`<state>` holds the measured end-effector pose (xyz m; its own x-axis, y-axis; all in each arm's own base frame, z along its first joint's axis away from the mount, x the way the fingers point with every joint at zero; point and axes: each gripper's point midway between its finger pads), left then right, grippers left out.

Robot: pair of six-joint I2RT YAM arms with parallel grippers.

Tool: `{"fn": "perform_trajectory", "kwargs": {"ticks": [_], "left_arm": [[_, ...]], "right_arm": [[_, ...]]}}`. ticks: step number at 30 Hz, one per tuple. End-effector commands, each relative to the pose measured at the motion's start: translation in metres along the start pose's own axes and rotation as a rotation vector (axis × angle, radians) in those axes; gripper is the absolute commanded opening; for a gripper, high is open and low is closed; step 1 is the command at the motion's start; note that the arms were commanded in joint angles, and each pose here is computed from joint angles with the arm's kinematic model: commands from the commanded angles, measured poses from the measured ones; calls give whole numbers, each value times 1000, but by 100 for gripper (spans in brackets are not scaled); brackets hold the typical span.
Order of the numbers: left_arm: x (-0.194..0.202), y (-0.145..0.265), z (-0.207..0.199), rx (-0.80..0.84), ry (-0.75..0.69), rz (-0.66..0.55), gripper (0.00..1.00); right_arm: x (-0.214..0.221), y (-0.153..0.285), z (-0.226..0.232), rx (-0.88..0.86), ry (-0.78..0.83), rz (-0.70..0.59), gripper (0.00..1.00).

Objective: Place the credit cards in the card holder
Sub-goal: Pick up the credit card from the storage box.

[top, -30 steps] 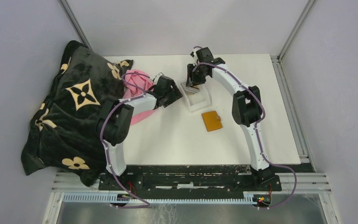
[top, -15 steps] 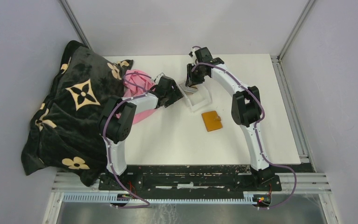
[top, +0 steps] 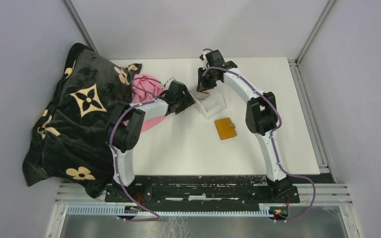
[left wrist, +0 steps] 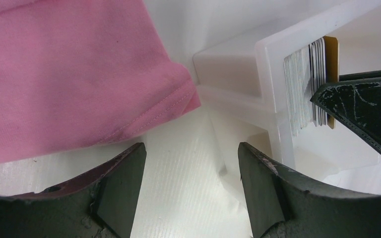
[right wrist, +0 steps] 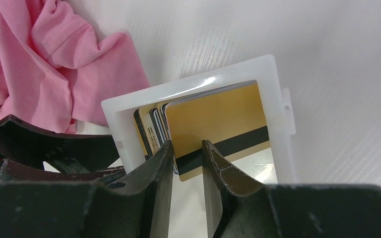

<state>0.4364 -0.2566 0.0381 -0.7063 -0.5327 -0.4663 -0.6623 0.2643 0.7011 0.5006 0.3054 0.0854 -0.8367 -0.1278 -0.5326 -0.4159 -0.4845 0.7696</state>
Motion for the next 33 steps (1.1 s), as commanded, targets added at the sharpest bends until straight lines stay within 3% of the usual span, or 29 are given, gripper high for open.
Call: {"fn": "perform_trajectory", "kwargs": {"ticks": [1,15,33], "left_arm": [[-12,2,-31,89,21,-29,76],[-14,4,-31,90,15,-38,76],[-20,16,-31,90,-6,-65,77]], "right_arm": [[-4,32,48,-100,24,-5,31],[-3,47,42,-49,49,-10,26],[-20,90,-2,247,137,-80,9]]}}
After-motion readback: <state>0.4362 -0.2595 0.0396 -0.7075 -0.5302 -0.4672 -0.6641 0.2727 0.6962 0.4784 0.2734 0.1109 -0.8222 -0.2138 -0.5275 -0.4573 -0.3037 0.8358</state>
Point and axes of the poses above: each gripper's point midway between its finger pads, its own y axis back along the fingers, its own z axis along the line the jaws close on, x = y × z, and after that the axes turned 2 degrees about y, right-handed
